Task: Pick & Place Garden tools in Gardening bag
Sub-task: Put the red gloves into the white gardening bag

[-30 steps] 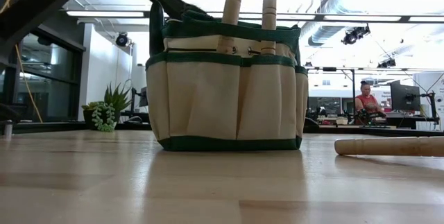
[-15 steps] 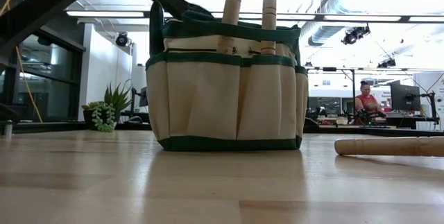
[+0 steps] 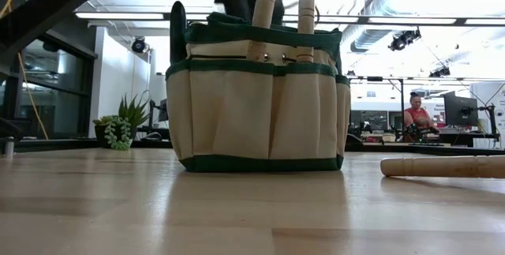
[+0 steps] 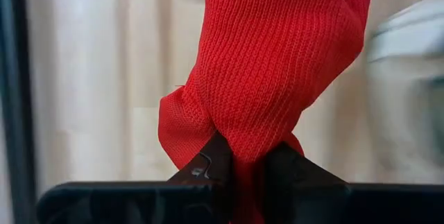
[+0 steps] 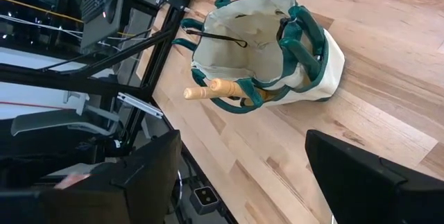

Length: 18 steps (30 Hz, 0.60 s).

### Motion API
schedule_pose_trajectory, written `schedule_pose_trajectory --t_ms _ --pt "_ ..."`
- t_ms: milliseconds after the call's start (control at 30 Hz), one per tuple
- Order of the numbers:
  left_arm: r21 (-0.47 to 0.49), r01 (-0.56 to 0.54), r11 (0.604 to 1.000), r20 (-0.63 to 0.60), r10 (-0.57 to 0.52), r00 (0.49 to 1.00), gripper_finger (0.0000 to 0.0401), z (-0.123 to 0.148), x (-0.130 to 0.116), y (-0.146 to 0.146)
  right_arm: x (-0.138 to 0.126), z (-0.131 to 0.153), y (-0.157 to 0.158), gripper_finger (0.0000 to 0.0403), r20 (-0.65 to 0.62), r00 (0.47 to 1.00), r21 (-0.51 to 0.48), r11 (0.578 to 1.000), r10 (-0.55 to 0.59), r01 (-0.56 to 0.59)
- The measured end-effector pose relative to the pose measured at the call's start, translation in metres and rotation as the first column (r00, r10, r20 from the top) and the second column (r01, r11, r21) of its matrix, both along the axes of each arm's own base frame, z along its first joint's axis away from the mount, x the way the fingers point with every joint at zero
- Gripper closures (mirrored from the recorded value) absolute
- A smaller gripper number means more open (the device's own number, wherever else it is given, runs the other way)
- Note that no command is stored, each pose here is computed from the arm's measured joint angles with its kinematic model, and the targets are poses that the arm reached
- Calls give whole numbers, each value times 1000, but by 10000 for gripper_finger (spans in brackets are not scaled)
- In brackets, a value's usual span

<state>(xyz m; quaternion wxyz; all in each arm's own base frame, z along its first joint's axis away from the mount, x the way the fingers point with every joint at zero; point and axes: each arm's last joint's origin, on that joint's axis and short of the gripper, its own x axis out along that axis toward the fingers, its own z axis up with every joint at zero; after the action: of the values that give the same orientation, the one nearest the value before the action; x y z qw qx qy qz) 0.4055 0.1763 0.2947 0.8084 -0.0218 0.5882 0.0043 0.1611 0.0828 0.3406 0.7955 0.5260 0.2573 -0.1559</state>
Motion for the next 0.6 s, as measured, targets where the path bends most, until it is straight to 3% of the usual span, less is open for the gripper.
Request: schedule_pose_trajectory --t_ms 167,400,600 --pt "-180 -29 983 57 40 998 372 35 -7 -16 0 0 0 101 1 1000 -20 1000 14 -14" --pt "-236 -66 969 19 72 997 372 53 -14 -56 0 0 0 101 0 999 -60 997 50 -49" --pt "-240 -131 962 -23 129 991 372 61 -10 -100 -1 -1 3 101 -29 989 -43 988 147 -148"
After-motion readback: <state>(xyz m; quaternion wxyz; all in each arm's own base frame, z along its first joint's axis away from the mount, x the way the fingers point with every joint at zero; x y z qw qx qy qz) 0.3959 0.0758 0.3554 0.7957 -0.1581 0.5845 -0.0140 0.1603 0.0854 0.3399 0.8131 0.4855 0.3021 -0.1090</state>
